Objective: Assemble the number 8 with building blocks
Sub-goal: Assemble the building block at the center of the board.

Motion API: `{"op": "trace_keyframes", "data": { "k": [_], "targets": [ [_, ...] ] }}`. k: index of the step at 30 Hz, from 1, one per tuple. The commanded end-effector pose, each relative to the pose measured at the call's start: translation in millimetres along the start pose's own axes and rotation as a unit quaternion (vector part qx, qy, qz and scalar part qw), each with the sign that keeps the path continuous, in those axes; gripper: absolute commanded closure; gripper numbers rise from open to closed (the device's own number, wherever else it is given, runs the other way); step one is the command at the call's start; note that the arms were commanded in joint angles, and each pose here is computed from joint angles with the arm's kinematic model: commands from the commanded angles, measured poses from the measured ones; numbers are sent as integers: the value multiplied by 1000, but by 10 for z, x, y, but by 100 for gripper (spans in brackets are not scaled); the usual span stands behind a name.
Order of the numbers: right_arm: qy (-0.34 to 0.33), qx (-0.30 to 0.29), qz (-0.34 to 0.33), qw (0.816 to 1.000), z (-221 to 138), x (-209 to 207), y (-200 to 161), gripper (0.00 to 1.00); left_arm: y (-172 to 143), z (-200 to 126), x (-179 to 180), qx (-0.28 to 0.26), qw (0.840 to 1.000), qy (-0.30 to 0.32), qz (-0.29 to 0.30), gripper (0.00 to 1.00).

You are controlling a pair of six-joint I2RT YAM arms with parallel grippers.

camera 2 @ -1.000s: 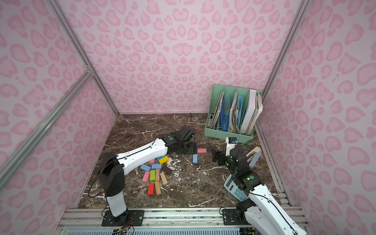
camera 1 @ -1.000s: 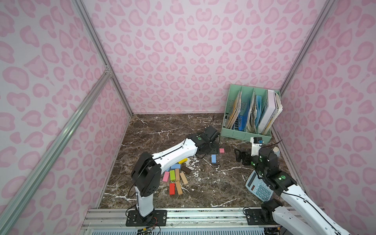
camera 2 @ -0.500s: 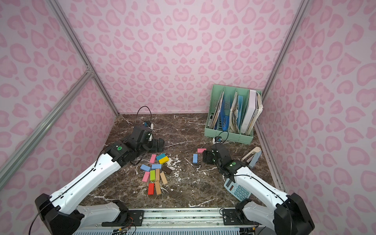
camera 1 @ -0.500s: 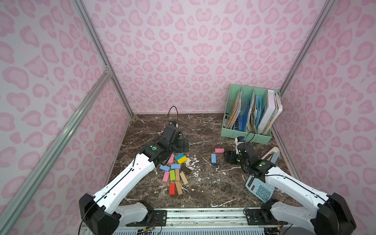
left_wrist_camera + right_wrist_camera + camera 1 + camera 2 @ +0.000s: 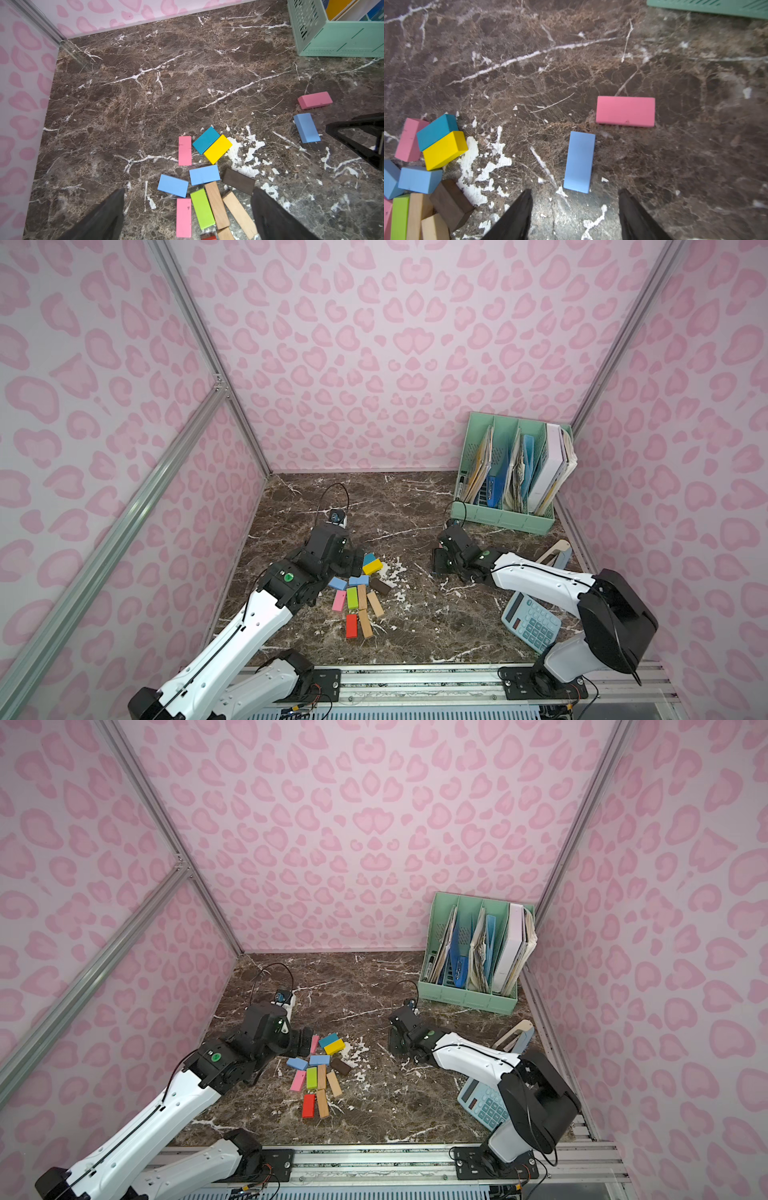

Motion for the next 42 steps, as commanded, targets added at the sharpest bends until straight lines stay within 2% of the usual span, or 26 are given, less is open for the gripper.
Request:
{"op": "trace_keyframes", "data": {
  "k": [1,17,42],
  "targets": [
    [-15,15,6,1000,78,-12,-53,34,-53,-28,85,-10,1000,21,8,2],
    [-46,50,2,998,388,14,-168,43,-149,-48,167,-16,999,42,-4,2],
    [-103,60,24,993,584,-92,-158,71,-190,-15,187,10,998,55,5,3]
  ]
}}
Point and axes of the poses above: each gripper's point midway between its finger pads, its own z axis out along the fingers, its own x axis along the line the jaws close on, y = z × x, the point moved 3 cm from there along -z, back along the fingers, and after that the axes turned 6 degrees about z, right-handed, at the moved point
